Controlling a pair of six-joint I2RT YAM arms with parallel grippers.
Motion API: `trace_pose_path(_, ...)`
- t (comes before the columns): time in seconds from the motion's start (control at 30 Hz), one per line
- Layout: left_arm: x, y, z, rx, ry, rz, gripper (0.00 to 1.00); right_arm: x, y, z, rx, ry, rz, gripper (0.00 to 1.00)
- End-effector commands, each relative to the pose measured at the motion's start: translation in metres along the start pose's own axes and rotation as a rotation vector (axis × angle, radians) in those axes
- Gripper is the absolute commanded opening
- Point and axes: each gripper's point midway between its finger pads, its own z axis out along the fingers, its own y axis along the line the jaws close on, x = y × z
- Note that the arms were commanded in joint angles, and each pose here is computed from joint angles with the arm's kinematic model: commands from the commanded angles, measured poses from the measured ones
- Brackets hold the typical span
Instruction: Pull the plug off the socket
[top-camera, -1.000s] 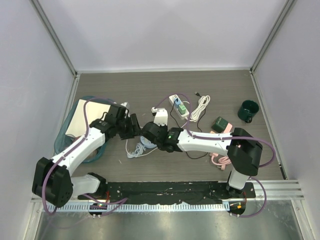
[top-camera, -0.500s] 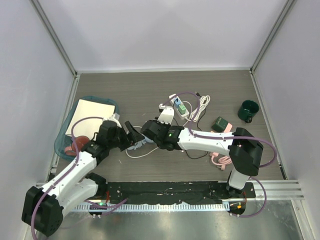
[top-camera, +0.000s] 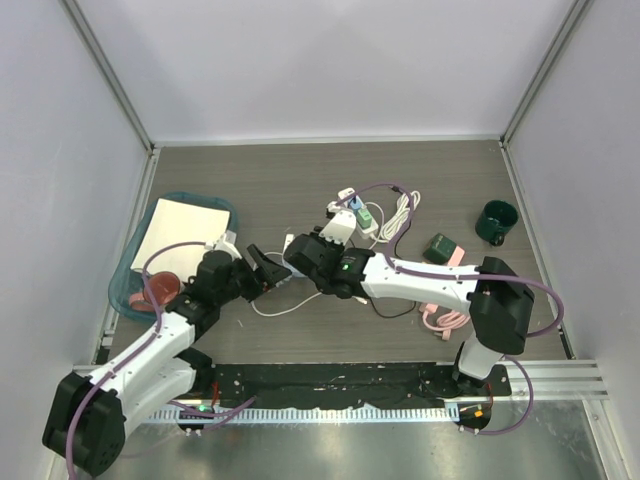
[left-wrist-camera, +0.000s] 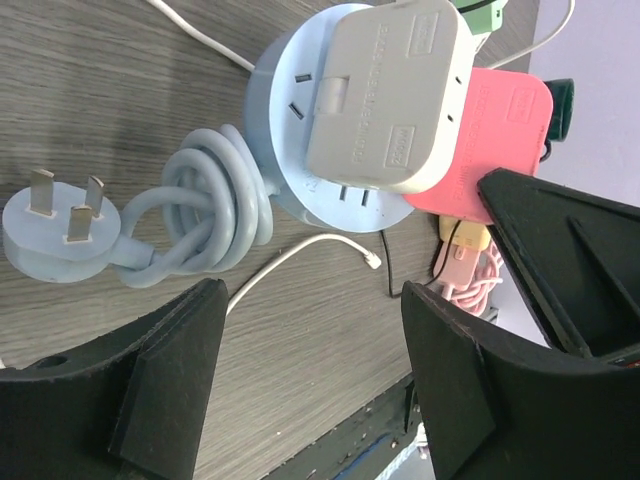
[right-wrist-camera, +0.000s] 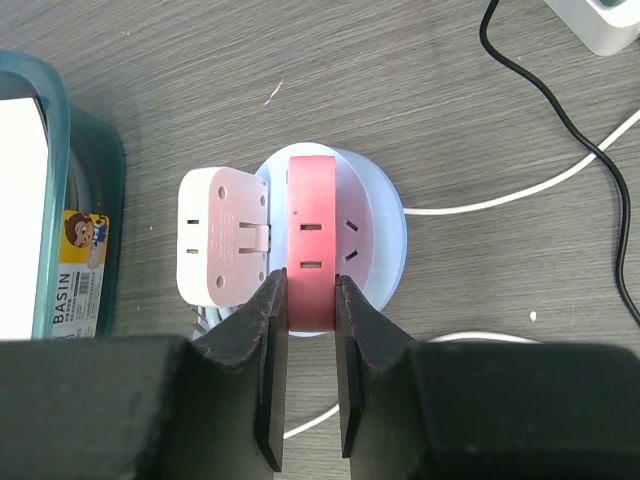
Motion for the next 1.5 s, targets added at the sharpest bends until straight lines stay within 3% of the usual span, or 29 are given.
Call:
trace_pose_path(0.0,-0.012,-0.006,0.001,0.006,-0.044,0.056,0.73,-0.021,0.005,-0.008,-0.045,-0.059,0.117,0.01)
trace_pose_path(0.13,-0.019,-0.013,-0.007,0.005,-0.062,0.107,0.74,-0.004,-0.002,-0.013,-0.13,-0.01,0.102,0.01)
trace_pose_path(0.23,-0.006,0.007,-0.006,-0.067,-0.007,0.08,0.78,-0.002,-0.007,-0.019,-0.178,-0.01,0.168,0.01)
trace_pose_path(0.43,0.014,0.001,-0.014,0.061,0.014,-0.052,0.82,-0.011,0.007,-0.029,-0.244,0.0,0.25,0.01)
trace_pose_path(0.6,0.006,-0.003,-0.027,0.071,-0.046,-0.025,0.84,-0.028,0.022,-0.03,-0.256,-0.037,0.266,0.01)
trace_pose_path(0.73,-0.005,0.005,-0.033,-0.045,-0.055,0.068,0.82,-0.029,0.018,-0.017,-0.205,-0.062,0.132,0.01)
trace_pose_path(0.8,-0.016,-0.009,-0.038,-0.046,-0.069,0.114,0.82,-0.023,0.017,-0.013,-0.226,-0.055,-0.029,0.01)
trace_pose_path(0.87,-0.018,-0.01,-0.038,-0.075,-0.033,0.148,0.82,-0.012,0.014,-0.012,-0.294,-0.014,-0.189,0.01)
trace_pose_path(0.9,-0.027,-0.029,-0.043,-0.045,-0.034,0.167,0.82,-0.008,0.011,-0.011,-0.316,0.011,-0.229,0.01)
trace_pose_path(1.0,-0.034,-0.038,-0.05,-0.103,0.044,0.22,0.79,-0.001,-0.005,-0.015,-0.406,0.059,-0.348,0.01)
trace_pose_path(1.17,-0.053,-0.063,-0.049,-0.064,0.076,0.374,0.81,-0.011,0.0,-0.026,-0.586,0.104,-0.447,0.01)
trace_pose_path(1.3,-0.045,-0.061,-0.035,-0.029,0.239,0.415,0.81,-0.007,0.006,-0.034,-0.759,0.168,-0.562,0.01)
trace_pose_path(1.47,-0.03,-0.061,-0.017,0.052,0.347,0.378,0.8,-0.015,0.015,-0.05,-0.905,0.085,-0.741,0.01)
